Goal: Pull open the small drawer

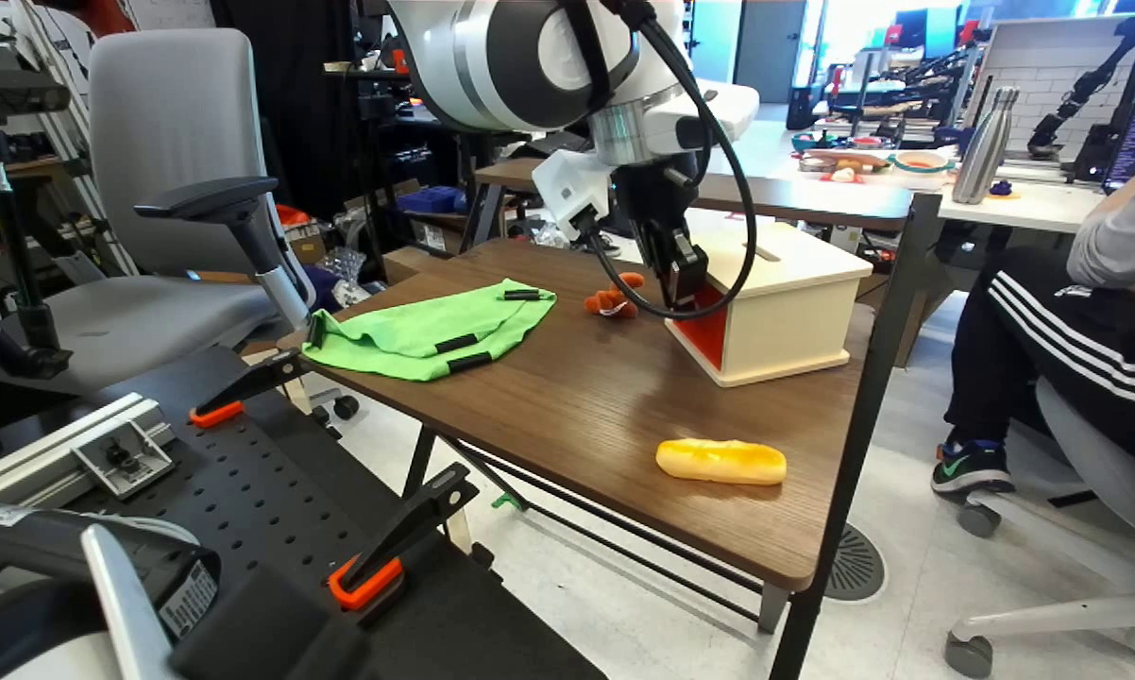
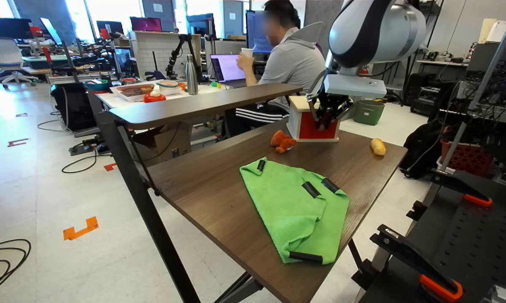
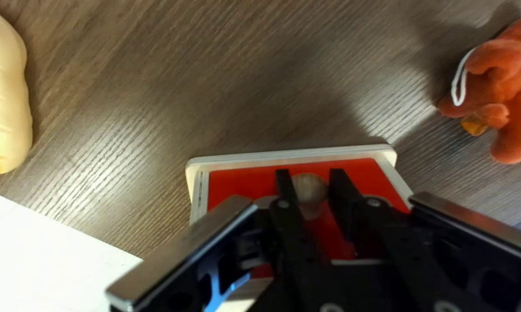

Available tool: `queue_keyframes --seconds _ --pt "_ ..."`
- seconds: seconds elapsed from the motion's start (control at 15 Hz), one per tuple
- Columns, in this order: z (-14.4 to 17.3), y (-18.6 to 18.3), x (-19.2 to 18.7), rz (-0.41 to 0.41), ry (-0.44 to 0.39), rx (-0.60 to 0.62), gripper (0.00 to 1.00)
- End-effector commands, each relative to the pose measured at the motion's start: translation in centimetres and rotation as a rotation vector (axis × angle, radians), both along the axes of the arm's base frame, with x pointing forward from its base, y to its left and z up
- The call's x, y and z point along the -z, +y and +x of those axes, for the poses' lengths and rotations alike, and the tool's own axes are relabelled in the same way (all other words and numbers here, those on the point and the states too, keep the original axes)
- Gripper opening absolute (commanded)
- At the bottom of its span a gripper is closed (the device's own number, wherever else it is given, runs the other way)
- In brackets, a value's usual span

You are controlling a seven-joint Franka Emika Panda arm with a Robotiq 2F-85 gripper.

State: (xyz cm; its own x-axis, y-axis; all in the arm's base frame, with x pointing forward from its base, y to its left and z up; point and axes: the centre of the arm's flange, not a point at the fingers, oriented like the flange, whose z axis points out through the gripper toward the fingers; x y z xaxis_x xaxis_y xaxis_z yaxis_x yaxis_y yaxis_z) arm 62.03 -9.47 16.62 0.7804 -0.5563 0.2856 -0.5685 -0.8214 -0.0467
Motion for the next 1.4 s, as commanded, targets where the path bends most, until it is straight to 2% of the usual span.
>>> queue_keyframes --seconds 0.0,0.6,0.93,1.0,1.13,1.33 --pt "-0.9 0.9 0.1 0.037 0.05 -0.044 0.06" --pt "-3.5 2.5 -0.6 0.115 0.178 -0.159 0.06" --pt "-4.2 3.1 -0.4 0.126 0.211 -0.188 0.06" --pt "-4.3 3.1 -0.3 0.126 0.212 -0.19 0.51" --pt "-4.4 3.2 -0.2 0.137 0.225 -0.201 0.57" --pt "-4.7 4.0 0.1 0.155 0.249 -0.221 0.8"
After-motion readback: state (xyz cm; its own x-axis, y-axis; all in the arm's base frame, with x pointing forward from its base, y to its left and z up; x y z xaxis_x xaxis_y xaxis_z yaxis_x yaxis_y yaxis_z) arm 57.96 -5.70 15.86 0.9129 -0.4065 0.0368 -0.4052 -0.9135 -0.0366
